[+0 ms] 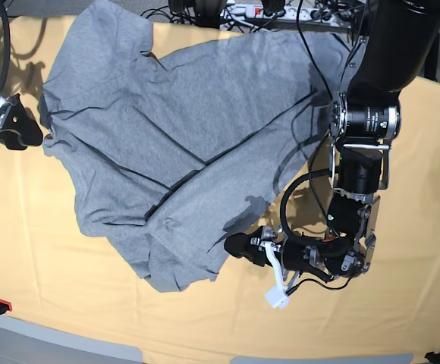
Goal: Layout the t-shirt on the table in an organized manner, then fold the t-shirt properly
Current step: 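Drag the hem with the left gripper toward the shirt's center, then hold the hem with the left gripper and pull it outward to smooth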
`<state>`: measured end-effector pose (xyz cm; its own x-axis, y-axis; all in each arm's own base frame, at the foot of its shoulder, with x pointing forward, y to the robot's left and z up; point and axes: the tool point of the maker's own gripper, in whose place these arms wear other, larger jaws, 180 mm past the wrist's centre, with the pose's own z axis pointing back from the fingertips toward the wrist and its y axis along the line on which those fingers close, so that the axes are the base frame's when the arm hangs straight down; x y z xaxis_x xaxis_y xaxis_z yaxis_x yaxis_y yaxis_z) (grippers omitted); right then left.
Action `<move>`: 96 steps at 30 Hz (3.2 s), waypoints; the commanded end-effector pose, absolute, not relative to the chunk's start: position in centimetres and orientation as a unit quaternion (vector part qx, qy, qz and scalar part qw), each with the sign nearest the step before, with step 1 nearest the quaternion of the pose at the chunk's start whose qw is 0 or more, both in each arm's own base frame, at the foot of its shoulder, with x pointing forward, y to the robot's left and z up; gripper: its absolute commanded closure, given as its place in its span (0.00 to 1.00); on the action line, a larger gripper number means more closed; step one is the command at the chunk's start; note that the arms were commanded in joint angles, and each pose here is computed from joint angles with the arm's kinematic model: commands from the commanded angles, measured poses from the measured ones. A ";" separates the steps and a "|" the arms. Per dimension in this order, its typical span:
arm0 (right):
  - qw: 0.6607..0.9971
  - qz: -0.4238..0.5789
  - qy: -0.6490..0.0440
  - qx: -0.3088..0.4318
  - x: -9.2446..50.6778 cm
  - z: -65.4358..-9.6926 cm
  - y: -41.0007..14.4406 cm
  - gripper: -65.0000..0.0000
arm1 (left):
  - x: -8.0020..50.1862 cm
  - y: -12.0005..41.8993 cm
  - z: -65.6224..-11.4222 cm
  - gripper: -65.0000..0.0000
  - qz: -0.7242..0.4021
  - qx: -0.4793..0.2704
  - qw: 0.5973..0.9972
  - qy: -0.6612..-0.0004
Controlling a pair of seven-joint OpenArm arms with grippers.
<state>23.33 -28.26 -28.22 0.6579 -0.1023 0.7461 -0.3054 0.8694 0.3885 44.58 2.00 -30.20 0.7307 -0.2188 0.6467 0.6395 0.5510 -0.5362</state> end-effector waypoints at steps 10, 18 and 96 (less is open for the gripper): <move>0.864 0.071 -0.434 0.244 24.0 -26.5 -28.5 0.47 | 43.5 0.6 -32.5 0.45 -0.275 -0.382 0.841 -0.265; 0.865 0.071 -0.434 0.243 24.0 -26.5 -28.5 0.47 | 44.1 -0.8 -29.4 0.98 -0.293 -0.409 0.821 -0.271; 0.865 0.071 -0.433 0.243 24.0 -26.5 -28.6 0.47 | 42.6 1.0 -32.5 0.91 -0.292 -0.383 0.845 -0.235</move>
<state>23.33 -28.26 -28.23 0.6578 -0.1021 0.7462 -0.3053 0.8696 0.3882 40.89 1.48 -35.02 0.7580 -0.3367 0.5586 0.6394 0.5527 -0.5345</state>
